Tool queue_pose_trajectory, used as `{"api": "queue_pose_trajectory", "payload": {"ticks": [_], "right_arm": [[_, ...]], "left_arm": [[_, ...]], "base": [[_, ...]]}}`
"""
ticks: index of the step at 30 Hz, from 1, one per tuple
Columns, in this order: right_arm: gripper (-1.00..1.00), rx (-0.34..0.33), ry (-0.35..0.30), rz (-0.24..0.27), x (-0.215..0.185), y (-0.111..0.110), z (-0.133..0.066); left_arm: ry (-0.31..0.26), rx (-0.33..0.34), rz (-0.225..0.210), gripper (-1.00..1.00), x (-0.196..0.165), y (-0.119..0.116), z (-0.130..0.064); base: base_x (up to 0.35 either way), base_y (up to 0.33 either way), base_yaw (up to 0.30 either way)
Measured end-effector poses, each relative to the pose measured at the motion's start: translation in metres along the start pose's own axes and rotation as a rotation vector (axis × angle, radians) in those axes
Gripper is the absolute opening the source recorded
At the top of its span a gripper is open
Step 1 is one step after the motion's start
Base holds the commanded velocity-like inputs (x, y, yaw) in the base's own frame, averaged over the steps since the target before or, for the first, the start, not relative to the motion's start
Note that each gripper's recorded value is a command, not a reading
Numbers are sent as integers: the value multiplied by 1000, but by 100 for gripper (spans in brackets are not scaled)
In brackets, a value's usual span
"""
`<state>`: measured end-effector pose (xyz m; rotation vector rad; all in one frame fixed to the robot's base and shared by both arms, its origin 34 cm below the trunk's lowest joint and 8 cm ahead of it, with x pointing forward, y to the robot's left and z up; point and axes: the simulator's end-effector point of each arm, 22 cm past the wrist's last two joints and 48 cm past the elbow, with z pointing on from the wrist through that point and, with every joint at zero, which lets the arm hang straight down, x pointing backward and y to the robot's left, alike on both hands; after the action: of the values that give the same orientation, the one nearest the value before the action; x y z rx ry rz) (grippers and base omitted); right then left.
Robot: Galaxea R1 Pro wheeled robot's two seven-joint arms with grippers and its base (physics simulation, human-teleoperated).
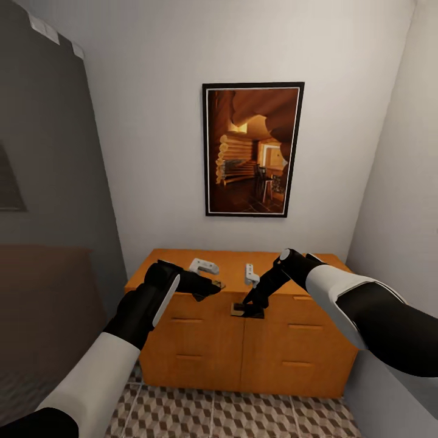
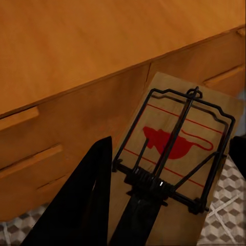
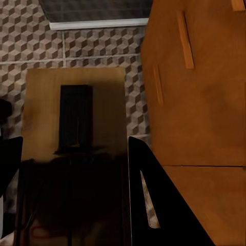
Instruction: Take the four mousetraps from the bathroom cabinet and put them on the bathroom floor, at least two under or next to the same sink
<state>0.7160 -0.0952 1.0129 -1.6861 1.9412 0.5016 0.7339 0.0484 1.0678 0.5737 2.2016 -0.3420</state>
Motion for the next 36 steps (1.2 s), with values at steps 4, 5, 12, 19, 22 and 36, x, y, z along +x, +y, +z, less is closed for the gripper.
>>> {"api": "queue_pose_trajectory", "payload": {"ticks": [4, 5, 12, 19, 22, 36], "right_arm": [[-100, 6, -1, -1, -1, -1, 0], [-100, 7, 0, 0, 0, -1, 0], [-100, 10, 0, -1, -1, -1, 0], [-100, 10, 1, -2, -1, -2, 0], [-100, 11, 1, -2, -1, -2, 0], [-100, 11, 1, -2, 0, -2, 0]], "left_arm": [[0, 0, 0, -100, 0, 0, -1], [0, 0, 0, -100, 0, 0, -1], [1, -2, 0, -100, 0, 0, 0], [0, -3, -1, -100, 0, 1, -1], [-1, -6, 0, -100, 0, 2, -1], [-2, -4, 1, -100, -1, 0, -1]], "base": [[-68, 0, 0], [-17, 0, 0], [-4, 0, 0], [0, 0, 0], [0, 0, 0], [0, 0, 0]]}}
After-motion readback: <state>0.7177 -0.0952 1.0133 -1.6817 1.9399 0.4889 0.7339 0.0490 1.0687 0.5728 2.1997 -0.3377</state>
